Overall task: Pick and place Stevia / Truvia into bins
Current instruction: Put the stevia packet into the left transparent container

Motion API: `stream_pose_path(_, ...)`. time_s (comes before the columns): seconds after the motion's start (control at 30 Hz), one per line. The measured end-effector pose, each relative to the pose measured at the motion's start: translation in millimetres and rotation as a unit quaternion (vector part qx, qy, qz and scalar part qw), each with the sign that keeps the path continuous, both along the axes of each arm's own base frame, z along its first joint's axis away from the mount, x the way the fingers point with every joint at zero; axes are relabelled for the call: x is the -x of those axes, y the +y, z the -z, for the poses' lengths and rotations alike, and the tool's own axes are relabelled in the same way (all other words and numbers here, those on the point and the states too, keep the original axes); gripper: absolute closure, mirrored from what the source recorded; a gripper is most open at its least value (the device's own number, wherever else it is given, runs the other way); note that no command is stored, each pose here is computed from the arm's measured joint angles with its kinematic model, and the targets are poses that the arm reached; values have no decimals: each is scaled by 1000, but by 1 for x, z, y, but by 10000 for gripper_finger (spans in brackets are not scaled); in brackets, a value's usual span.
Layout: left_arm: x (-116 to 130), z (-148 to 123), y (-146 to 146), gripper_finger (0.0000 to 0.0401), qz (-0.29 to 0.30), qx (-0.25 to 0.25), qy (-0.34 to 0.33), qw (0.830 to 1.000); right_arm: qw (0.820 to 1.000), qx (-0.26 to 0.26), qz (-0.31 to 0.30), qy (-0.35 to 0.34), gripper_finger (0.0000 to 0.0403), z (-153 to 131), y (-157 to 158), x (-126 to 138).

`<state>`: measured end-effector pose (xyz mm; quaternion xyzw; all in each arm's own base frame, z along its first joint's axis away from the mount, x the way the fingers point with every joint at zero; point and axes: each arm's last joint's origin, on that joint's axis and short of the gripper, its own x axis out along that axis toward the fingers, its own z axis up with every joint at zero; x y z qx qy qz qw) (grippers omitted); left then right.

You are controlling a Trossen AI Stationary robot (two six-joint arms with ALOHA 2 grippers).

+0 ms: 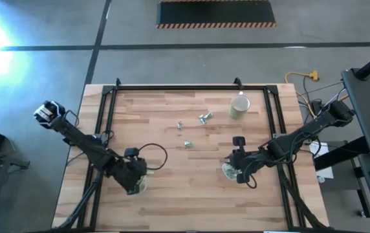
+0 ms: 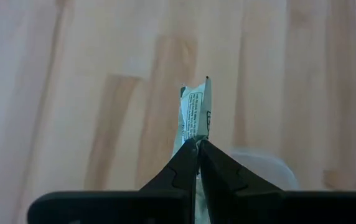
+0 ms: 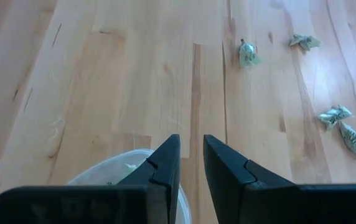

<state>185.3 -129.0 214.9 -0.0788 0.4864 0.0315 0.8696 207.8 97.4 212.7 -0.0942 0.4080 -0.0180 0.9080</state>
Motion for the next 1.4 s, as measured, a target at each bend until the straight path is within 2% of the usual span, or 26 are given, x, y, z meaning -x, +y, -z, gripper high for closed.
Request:
stream_pose_path(0.27,10,-4,-16,400,-2,48,9,999,1000,-2,-4,-11,342,-1,1,-2)
stream_pose_path(0.57,22,2,-26,400,-32,117,58,991,1000,-1,-9,-24,342,-3,2,-4)
stream_pose_path(0.77,24,10,-25,400,-36,107,69,991,999,-3,-11,-33,342,-4,3,-5)
stream_pose_path(1.03,28,36,-22,400,-59,96,125,986,999,-6,-11,-39,342,-5,3,-6)
stream_pose_path(1.4,25,38,-22,400,-49,62,101,992,999,-5,-17,-51,342,-7,4,-8)
